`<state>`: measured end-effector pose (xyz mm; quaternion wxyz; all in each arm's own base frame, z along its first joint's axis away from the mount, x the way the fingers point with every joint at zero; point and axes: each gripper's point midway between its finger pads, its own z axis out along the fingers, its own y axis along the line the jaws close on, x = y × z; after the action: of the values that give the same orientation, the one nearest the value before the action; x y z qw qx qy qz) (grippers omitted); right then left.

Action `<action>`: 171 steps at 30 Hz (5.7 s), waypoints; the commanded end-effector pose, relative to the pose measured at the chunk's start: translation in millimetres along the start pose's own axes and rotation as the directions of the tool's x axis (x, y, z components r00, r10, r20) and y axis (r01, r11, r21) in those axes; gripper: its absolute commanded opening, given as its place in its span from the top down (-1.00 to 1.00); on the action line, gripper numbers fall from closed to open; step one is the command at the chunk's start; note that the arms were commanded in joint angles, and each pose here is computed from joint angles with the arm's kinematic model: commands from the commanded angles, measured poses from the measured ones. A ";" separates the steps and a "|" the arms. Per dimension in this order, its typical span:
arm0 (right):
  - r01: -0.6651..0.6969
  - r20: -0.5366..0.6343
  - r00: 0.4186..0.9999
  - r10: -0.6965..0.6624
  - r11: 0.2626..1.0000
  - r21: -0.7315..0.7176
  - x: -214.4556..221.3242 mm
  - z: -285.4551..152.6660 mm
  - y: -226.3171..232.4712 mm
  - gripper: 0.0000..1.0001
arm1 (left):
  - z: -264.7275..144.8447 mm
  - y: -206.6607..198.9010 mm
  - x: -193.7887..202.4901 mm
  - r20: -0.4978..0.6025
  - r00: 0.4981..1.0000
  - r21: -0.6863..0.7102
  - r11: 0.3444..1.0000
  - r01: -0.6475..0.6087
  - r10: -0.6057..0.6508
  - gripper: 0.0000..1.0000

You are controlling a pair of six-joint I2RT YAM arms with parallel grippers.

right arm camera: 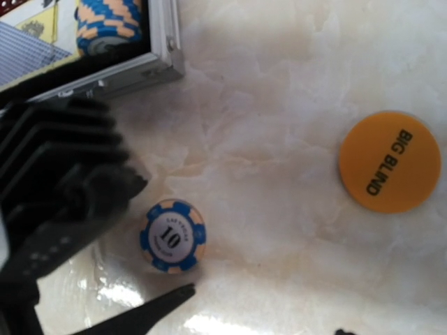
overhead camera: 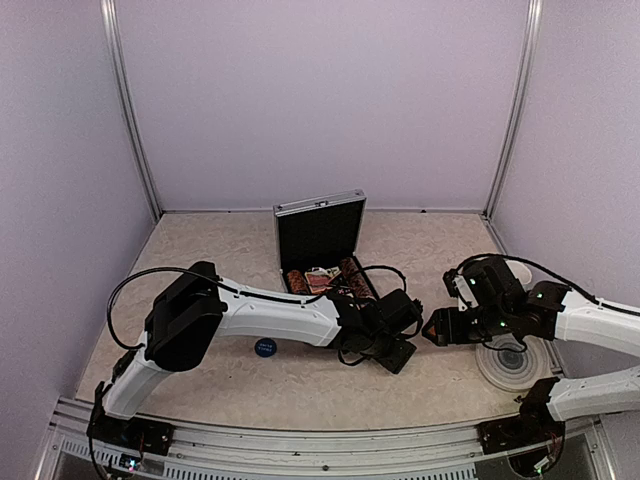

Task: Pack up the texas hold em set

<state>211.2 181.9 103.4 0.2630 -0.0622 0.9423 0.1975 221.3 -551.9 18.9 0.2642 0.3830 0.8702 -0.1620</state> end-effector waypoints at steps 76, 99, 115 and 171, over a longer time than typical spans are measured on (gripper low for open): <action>-0.065 -0.270 0.963 0.013 0.981 -0.183 31.6 78.4 46.8 -0.17 | -37.3 10.4 13.8 -0.040 0.911 0.273 0.872 0.406 -0.411 0.20; -0.213 -0.272 0.952 0.141 0.943 -0.255 30.8 76.3 30.2 0.05 | -21.6 3.2 11.8 -0.219 0.741 0.524 0.563 0.638 -0.635 -0.40; -0.235 -0.298 0.943 0.150 0.933 -0.274 32.4 83.2 33.0 0.09 | -17.5 -0.3 17.2 -0.259 0.731 0.533 0.538 0.653 -0.631 -0.92; -0.281 -0.367 0.920 0.138 0.886 -0.370 36.7 87.4 83.4 -0.15 | -17.3 -33.1 23.3 -0.392 0.708 0.523 0.491 0.697 -0.588 -0.94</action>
<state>220.8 254.0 36.9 0.0764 0.0152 0.9273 0.3662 217.2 -541.4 55.2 0.0153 0.0863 0.8506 -0.5185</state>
